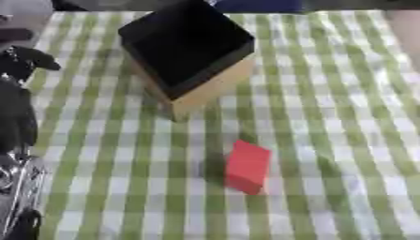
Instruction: Pick up objects on the table and place them in the box.
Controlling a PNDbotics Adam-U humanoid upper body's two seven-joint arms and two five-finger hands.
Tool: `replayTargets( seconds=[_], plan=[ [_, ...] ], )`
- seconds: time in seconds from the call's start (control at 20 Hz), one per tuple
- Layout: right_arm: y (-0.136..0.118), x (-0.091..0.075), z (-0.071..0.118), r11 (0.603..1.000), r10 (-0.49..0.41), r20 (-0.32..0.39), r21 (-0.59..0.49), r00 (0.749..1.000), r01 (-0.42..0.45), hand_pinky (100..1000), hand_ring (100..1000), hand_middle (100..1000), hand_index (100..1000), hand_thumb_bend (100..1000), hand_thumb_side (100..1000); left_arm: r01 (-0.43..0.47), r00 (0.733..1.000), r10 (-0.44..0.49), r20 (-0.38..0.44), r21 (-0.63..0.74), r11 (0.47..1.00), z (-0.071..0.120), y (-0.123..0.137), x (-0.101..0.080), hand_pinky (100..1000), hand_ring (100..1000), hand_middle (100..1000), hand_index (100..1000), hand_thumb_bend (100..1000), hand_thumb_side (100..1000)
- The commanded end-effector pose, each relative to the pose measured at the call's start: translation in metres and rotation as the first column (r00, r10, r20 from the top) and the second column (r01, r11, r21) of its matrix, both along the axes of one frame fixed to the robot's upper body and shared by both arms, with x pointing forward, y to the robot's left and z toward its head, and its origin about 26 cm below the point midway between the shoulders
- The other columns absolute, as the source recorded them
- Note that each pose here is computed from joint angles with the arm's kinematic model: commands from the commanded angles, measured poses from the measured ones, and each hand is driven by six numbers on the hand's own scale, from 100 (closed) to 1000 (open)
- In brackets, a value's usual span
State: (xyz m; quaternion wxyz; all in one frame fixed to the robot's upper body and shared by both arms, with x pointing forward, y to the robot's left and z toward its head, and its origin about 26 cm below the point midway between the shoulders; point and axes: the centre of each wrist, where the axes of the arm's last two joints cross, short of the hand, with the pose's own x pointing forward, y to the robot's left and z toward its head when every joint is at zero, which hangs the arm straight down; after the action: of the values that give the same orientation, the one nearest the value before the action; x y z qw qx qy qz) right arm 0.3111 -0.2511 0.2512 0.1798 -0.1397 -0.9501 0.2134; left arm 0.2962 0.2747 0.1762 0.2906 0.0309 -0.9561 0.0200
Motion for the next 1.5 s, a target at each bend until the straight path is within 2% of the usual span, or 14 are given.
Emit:
replayTargets(
  seconds=[0.05, 0.3, 0.45, 0.6, 0.8, 0.85, 0.9, 1.0, 1.05, 1.15, 1.35, 1.5],
  plan=[
    [-0.002, -0.004, 0.009, 1.0, -0.005, 0.034, -0.028, 0.999, 0.006, 829, 848, 596, 791, 100, 650, 0.001, 1.0, -0.002, 0.024, 0.013, 1.0, 0.006, 0.0, -0.002, 486, 504, 612, 678, 100, 716],
    [-0.002, -0.004, 0.011, 0.999, -0.008, 0.034, -0.047, 0.999, 0.01, 829, 852, 601, 795, 100, 647, 0.002, 1.0, -0.002, 0.024, 0.016, 1.0, 0.006, 0.0, -0.002, 486, 504, 612, 678, 100, 715],
    [0.0, -0.004, 0.021, 0.989, -0.03, 0.037, -0.146, 0.999, 0.035, 833, 862, 615, 804, 100, 660, 0.0, 1.0, -0.001, 0.019, 0.025, 1.0, 0.006, 0.002, -0.003, 486, 504, 612, 678, 100, 714],
    [0.004, -0.005, 0.033, 0.962, -0.052, 0.038, -0.268, 0.998, 0.061, 833, 863, 617, 805, 100, 665, 0.0, 1.0, -0.001, 0.014, 0.027, 1.0, 0.005, 0.002, -0.003, 486, 504, 612, 678, 100, 715],
    [0.0, -0.006, 0.038, 0.952, -0.059, 0.031, -0.3, 0.998, 0.066, 833, 863, 617, 805, 100, 665, 0.003, 1.0, -0.003, 0.013, 0.027, 1.0, 0.005, 0.002, -0.003, 486, 504, 612, 678, 100, 715],
    [0.001, -0.006, 0.04, 0.946, -0.054, 0.039, -0.318, 0.998, 0.063, 847, 884, 697, 831, 100, 804, 0.004, 1.0, -0.005, 0.007, 0.036, 0.999, 0.004, 0.002, -0.004, 486, 504, 612, 678, 100, 715],
    [0.004, -0.006, 0.044, 0.933, -0.047, 0.053, -0.354, 0.997, 0.063, 847, 884, 697, 831, 100, 804, 0.005, 1.0, -0.005, 0.001, 0.05, 0.999, 0.003, 0.003, -0.004, 486, 504, 612, 678, 100, 715],
    [0.01, -0.007, 0.053, 0.899, -0.049, 0.072, -0.431, 0.996, 0.075, 847, 884, 697, 831, 100, 804, 0.005, 1.0, -0.005, -0.001, 0.057, 0.998, 0.003, 0.004, -0.005, 486, 504, 612, 678, 100, 715],
    [0.013, -0.008, 0.057, 0.878, -0.052, 0.082, -0.471, 0.995, 0.085, 850, 894, 765, 851, 100, 830, 0.006, 1.0, -0.006, -0.002, 0.059, 0.998, 0.003, 0.004, -0.005, 485, 504, 613, 677, 100, 716],
    [0.02, -0.01, 0.066, 0.823, -0.047, 0.115, -0.558, 0.992, 0.104, 852, 896, 778, 855, 100, 828, 0.016, 1.0, -0.015, -0.007, 0.076, 0.997, 0.003, 0.004, -0.005, 485, 503, 613, 677, 100, 717],
    [0.03, -0.015, 0.081, 0.68, -0.027, 0.183, -0.717, 0.983, 0.152, 859, 904, 803, 877, 100, 811, 0.029, 1.0, -0.028, -0.007, 0.08, 0.996, 0.004, 0.002, -0.004, 485, 503, 613, 677, 100, 718],
    [0.032, -0.017, 0.081, 0.579, -0.008, 0.16, -0.804, 0.987, 0.135, 860, 905, 804, 878, 100, 802, 0.042, 0.999, -0.041, -0.008, 0.077, 0.996, 0.004, 0.0, -0.004, 484, 503, 613, 677, 100, 719]
  ],
)
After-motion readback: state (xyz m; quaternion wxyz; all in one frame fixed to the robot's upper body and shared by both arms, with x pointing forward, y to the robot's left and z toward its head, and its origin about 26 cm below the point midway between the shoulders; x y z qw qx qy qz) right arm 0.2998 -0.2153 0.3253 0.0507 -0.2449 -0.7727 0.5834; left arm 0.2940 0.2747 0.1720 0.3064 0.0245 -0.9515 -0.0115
